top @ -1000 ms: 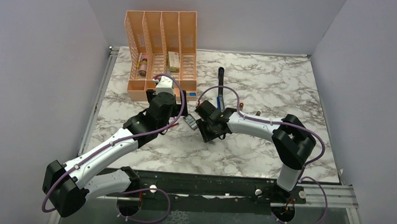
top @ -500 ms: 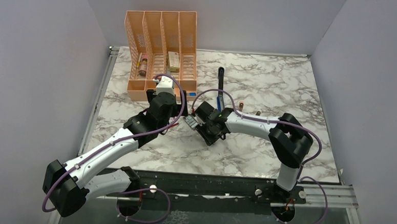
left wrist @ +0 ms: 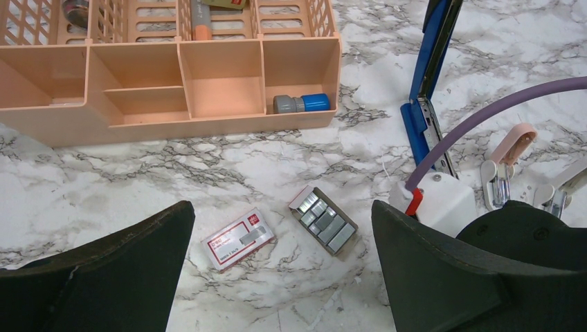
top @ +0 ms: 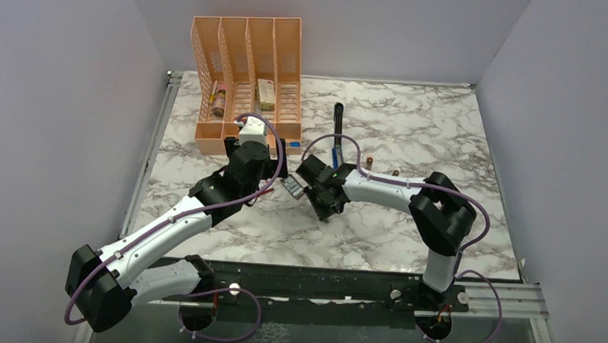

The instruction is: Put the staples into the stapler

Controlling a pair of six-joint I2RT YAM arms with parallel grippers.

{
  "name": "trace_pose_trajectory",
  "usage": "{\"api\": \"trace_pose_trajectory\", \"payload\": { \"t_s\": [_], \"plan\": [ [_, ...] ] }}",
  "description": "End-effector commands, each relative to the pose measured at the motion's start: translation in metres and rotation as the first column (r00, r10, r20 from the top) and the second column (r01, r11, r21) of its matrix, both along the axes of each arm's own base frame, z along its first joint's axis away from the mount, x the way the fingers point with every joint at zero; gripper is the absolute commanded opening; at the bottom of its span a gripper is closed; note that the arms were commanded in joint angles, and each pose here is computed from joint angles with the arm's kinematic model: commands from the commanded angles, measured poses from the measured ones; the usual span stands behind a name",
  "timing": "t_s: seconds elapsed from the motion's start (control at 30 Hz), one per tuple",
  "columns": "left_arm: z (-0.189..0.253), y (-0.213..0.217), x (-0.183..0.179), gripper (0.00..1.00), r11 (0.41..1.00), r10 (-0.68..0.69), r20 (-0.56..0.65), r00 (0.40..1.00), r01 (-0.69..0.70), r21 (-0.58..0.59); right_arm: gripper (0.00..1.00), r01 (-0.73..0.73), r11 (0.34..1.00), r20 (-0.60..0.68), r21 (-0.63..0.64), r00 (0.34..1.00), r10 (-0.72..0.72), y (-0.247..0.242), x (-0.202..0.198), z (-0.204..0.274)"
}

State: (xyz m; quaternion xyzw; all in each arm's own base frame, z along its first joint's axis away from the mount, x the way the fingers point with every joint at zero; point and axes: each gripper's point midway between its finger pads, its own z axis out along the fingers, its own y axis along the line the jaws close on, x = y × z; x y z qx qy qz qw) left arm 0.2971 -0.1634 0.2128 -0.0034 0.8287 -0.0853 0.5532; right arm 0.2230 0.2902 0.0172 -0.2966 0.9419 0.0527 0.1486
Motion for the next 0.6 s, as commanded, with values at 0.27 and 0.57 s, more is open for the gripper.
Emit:
{"api": "trace_pose_trajectory", "payload": {
  "t_s": [0.27,0.57],
  "plan": [
    [0.012,-0.004,0.003,0.99,1.000,-0.010,0.025,1.000,0.010,-0.018,0.40,0.253,0.967,0.019,-0.028,0.967,-0.253,-0.016,-0.003,-0.004],
    [0.011,-0.003,0.003,0.99,1.000,-0.007,0.024,1.000,0.007,-0.021,0.34,0.146,0.988,0.019,-0.051,0.989,-0.145,-0.015,-0.001,-0.003]
  ]
}}
